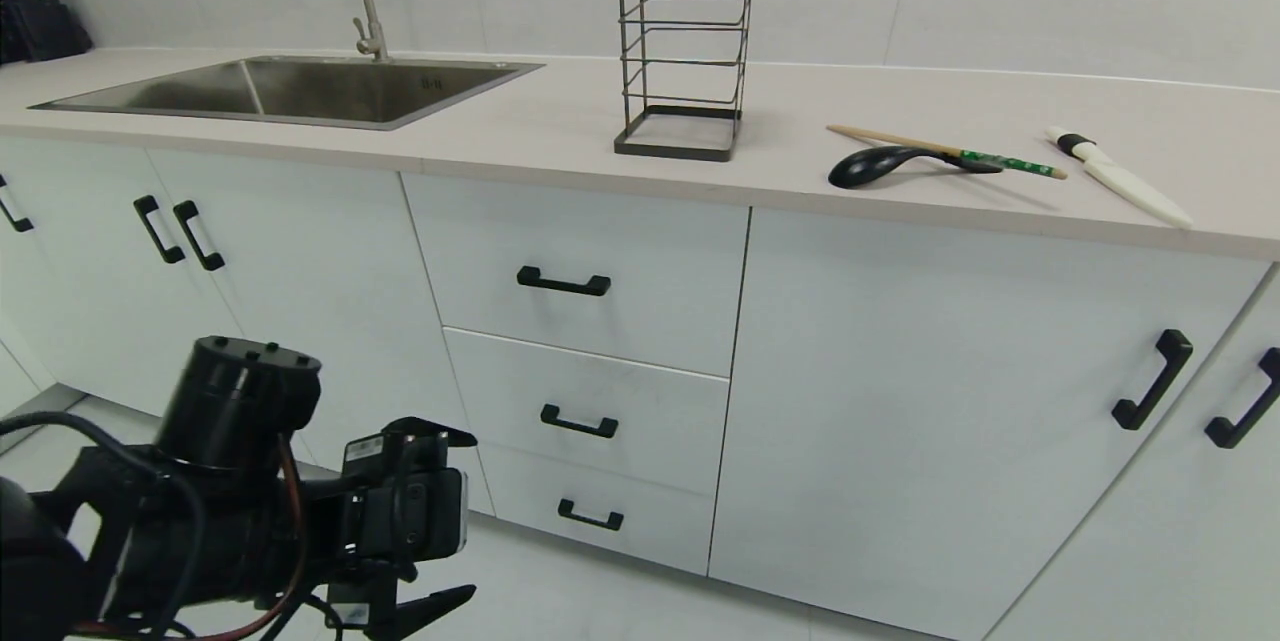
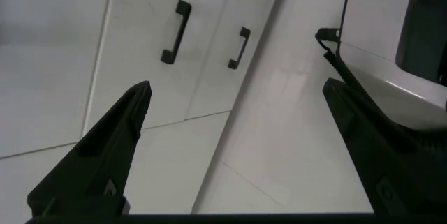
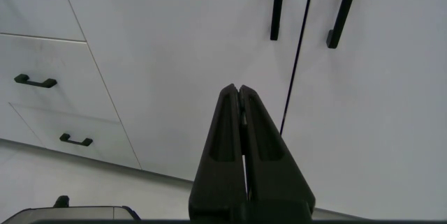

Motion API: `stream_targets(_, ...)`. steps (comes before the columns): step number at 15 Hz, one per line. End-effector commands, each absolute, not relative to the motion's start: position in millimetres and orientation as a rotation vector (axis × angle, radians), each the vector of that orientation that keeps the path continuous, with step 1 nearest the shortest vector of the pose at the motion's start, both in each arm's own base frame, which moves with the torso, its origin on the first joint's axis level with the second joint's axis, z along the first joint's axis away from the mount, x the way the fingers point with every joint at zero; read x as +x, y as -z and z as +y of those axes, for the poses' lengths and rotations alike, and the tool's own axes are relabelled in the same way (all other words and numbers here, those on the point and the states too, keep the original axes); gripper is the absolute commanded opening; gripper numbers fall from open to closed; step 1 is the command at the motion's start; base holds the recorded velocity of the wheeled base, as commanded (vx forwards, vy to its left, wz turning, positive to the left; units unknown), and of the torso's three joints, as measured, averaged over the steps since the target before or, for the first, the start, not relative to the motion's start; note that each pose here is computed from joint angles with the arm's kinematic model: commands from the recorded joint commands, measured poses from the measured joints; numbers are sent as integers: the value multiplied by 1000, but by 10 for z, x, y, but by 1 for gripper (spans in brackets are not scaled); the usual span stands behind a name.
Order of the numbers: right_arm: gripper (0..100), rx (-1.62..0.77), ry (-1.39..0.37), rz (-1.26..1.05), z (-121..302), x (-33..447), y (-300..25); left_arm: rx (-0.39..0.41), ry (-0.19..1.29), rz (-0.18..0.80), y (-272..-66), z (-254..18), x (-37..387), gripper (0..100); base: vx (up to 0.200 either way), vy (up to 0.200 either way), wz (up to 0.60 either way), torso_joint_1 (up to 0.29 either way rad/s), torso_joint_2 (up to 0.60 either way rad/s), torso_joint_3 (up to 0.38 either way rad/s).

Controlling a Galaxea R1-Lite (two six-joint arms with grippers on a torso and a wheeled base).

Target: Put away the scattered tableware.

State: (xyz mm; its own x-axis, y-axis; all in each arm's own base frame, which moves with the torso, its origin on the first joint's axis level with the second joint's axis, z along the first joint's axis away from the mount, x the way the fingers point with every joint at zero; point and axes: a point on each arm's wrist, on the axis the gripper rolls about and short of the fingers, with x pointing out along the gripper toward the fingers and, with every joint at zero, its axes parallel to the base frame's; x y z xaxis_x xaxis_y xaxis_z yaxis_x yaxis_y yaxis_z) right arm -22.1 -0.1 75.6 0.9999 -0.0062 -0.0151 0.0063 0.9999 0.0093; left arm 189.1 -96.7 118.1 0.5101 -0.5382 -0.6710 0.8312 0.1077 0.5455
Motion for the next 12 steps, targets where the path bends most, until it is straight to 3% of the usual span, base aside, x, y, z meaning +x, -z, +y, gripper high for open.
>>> stream_targets(1,0,9,6,15,-1,-221,-760,1047,1103,420,-853,-1132,2069,100,0,0,0,0,0,0)
stream_targets(5,0,9,6,17,-1,-220,-756,1067,1064,439,-537,-1243,2305,100,0,0,0,0,0,0)
stream_targets(9,0,9,6,17,-1,-220,-756,1068,1044,423,-472,-1311,2495,100,0,0,0,0,0,0)
stream_targets(12,0,9,6,17,-1,-220,-756,1119,1066,407,-330,-1418,2707,100,0,0,0,0,0,0)
